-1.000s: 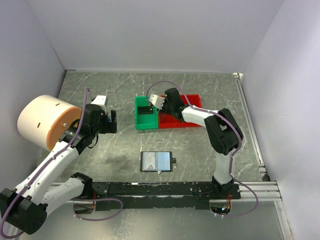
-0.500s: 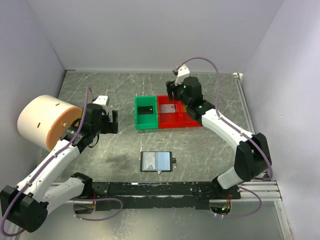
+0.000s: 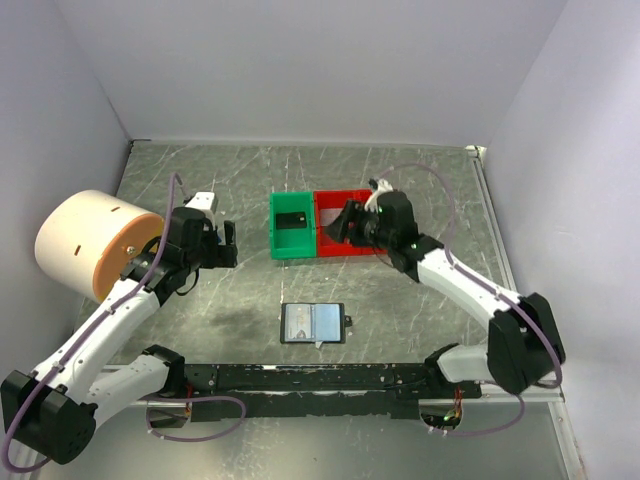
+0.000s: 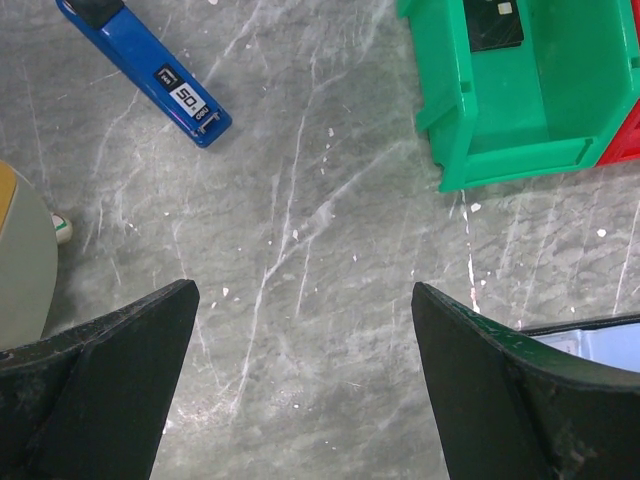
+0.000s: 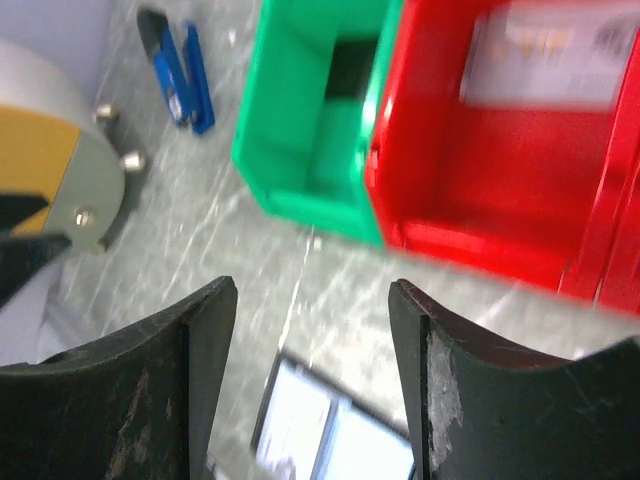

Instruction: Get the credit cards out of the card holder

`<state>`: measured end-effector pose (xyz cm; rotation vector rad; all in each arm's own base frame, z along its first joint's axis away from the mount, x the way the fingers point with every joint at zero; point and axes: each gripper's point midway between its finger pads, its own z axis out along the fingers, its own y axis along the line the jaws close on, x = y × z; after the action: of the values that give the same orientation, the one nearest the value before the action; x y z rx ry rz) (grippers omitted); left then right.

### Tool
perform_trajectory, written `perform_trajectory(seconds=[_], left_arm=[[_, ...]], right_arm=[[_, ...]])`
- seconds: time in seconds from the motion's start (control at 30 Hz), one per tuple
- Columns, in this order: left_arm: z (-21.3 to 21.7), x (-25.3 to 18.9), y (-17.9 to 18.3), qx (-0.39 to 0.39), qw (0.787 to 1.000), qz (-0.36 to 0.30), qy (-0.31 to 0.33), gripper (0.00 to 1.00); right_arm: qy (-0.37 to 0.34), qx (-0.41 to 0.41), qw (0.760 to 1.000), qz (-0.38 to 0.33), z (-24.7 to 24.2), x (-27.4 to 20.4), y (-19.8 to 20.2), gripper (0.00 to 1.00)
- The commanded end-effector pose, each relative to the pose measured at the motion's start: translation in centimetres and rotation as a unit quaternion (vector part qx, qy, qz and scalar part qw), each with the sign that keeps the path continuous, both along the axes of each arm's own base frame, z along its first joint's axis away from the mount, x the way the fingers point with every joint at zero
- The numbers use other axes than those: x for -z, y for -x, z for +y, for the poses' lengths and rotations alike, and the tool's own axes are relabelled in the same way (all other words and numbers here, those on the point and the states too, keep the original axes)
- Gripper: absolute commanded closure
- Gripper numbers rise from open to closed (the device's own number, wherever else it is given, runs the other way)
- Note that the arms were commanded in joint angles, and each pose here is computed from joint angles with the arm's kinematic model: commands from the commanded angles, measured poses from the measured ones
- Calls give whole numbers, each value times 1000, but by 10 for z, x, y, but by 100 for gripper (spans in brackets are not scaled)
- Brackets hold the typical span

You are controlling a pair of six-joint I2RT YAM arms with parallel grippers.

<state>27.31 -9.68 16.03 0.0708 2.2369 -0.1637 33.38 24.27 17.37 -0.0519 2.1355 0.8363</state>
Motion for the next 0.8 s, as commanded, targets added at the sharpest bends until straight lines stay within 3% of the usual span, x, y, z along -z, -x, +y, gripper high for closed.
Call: perform_trajectory(seconds=[0.0, 0.17, 0.37, 0.5, 0.77], left_arm=[[-8, -13, -4, -15, 998, -11, 52, 0], [-57, -11, 3, 26, 982, 32, 184, 6], [-107, 0, 22, 94, 943, 69, 313, 12], [-119, 10, 37, 113, 940, 86, 310, 14], [-144, 51, 70, 145, 940, 153, 268, 22]], right_arm=[[-112, -32, 992, 53, 11, 5, 57, 38], [-192, -54, 976, 90, 17, 25, 103, 42], [-111, -81, 980, 147, 32, 62, 124, 47], [-74, -111, 975, 176, 38, 79, 140, 53], [-107, -122, 960, 228, 43, 102, 165, 60]])
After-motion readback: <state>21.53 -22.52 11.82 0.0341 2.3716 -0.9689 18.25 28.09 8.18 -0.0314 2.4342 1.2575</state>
